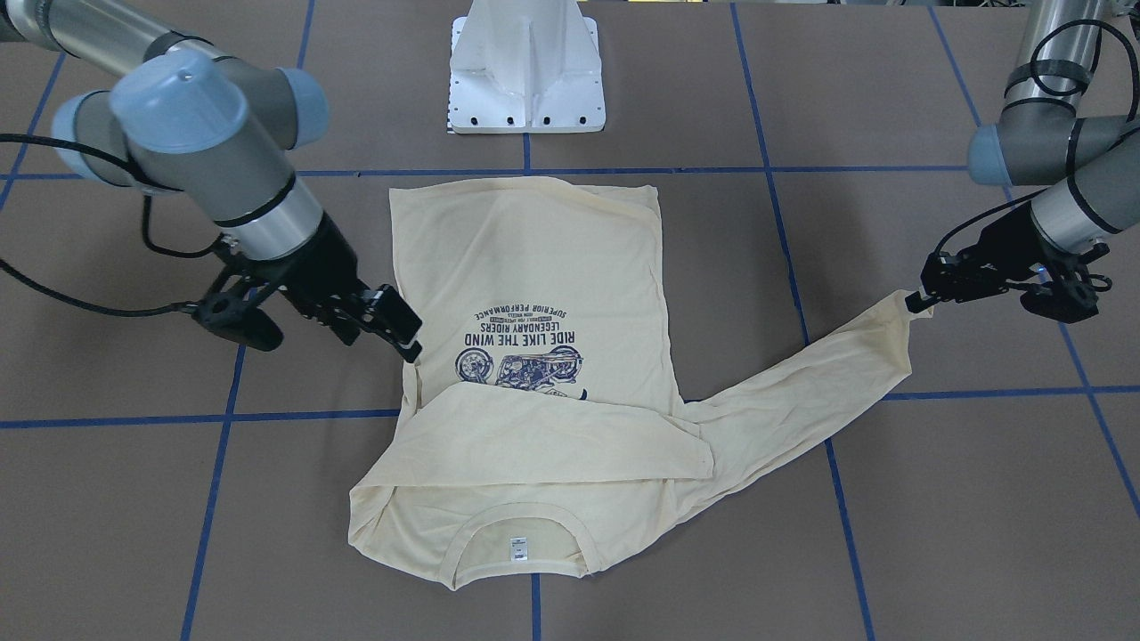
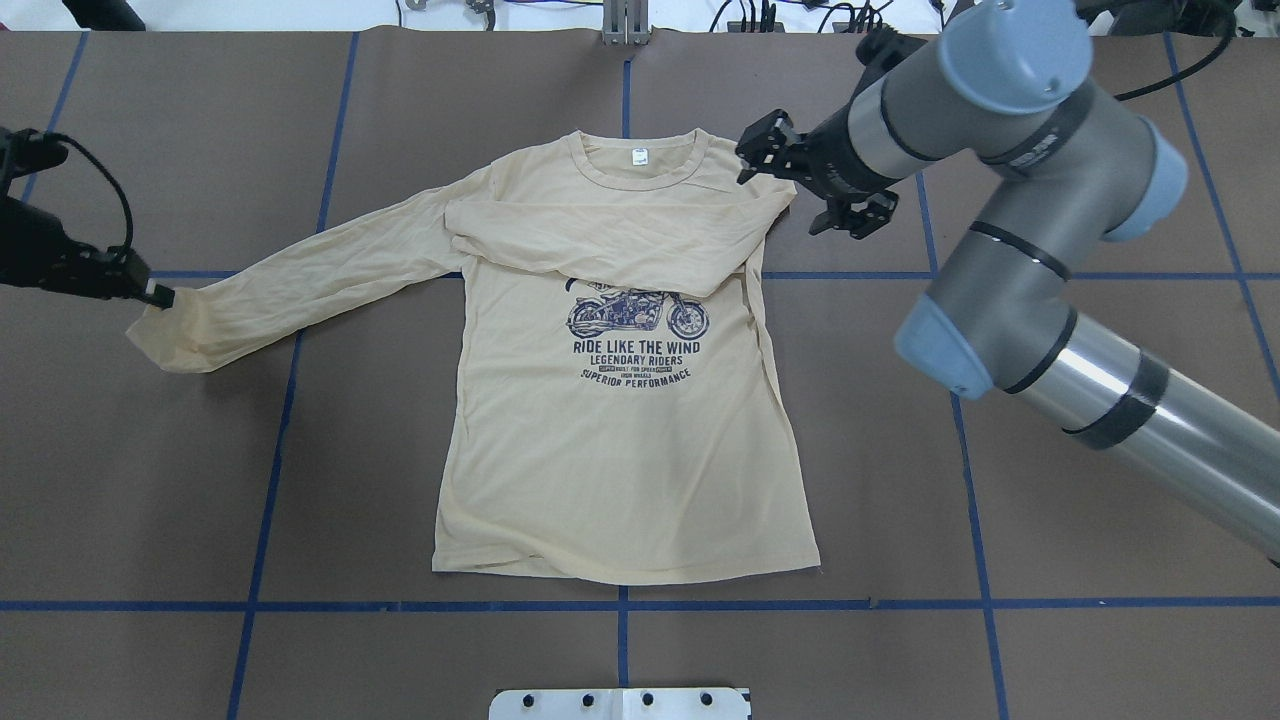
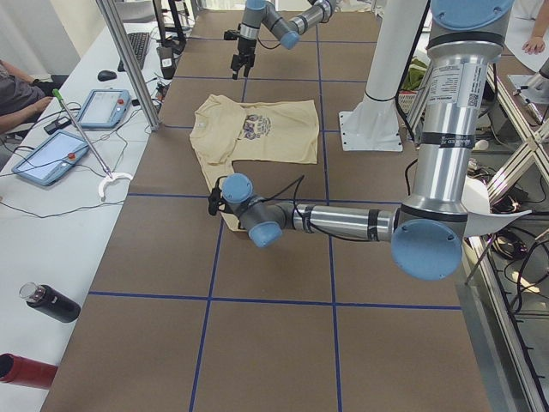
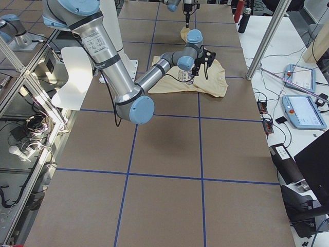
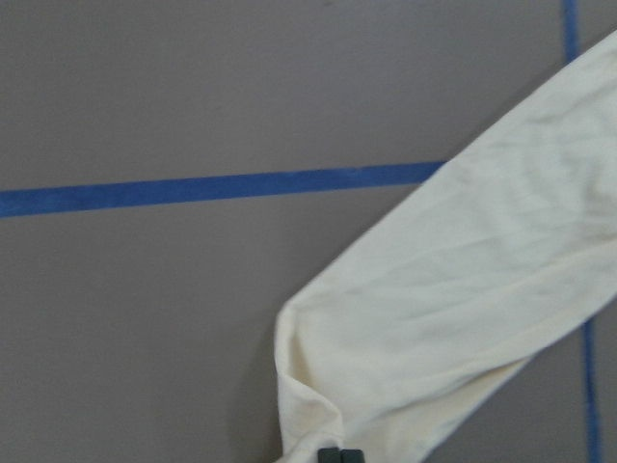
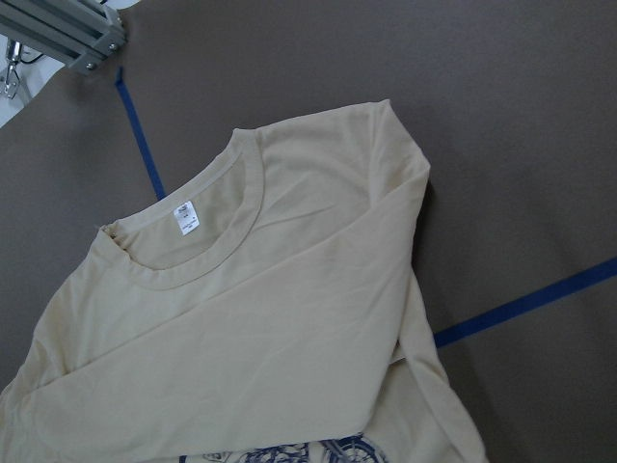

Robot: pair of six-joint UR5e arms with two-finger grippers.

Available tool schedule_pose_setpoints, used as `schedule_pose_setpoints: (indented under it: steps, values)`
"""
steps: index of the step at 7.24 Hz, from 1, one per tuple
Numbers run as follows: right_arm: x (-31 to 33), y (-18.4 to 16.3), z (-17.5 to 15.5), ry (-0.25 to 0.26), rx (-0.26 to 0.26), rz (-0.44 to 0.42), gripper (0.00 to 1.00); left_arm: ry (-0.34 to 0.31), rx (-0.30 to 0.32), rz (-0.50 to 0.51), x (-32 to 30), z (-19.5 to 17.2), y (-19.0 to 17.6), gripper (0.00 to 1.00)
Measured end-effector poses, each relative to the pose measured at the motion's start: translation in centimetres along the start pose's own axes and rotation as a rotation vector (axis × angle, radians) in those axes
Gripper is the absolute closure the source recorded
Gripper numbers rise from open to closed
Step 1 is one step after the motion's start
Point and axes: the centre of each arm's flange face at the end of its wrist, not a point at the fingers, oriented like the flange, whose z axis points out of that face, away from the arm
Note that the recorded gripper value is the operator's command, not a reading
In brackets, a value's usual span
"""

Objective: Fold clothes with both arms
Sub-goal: 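Grasp the cuff with the left gripper and fold it across the chest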

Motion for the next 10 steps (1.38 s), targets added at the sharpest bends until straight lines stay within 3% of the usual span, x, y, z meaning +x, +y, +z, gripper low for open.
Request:
schedule_pose_setpoints:
  steps: [2, 6, 8, 10]
  values:
    - [6.4, -3.9, -2.2, 0.042, 0.002, -0.037, 0.01, 0.114, 0.01, -0.15, 14.4, 1.5, -3.6, 1.0]
    - [19.4, -8.0, -4.1, 0.162, 0.035, -0.152, 0.01, 0.261, 0.115, -0.406, 40.8, 7.3, -8.5, 1.0]
    - [21.2, -8.2, -4.0, 0.179, 0.034, -0.155, 0.01, 0.27, 0.184, -0.494, 52.1, 13.1, -7.9, 1.0]
    - [22.0, -8.3, -4.0, 0.189, 0.033, -0.15, 0.01, 0.25, 0.29, -0.54, 55.9, 18.0, -7.1, 1.0]
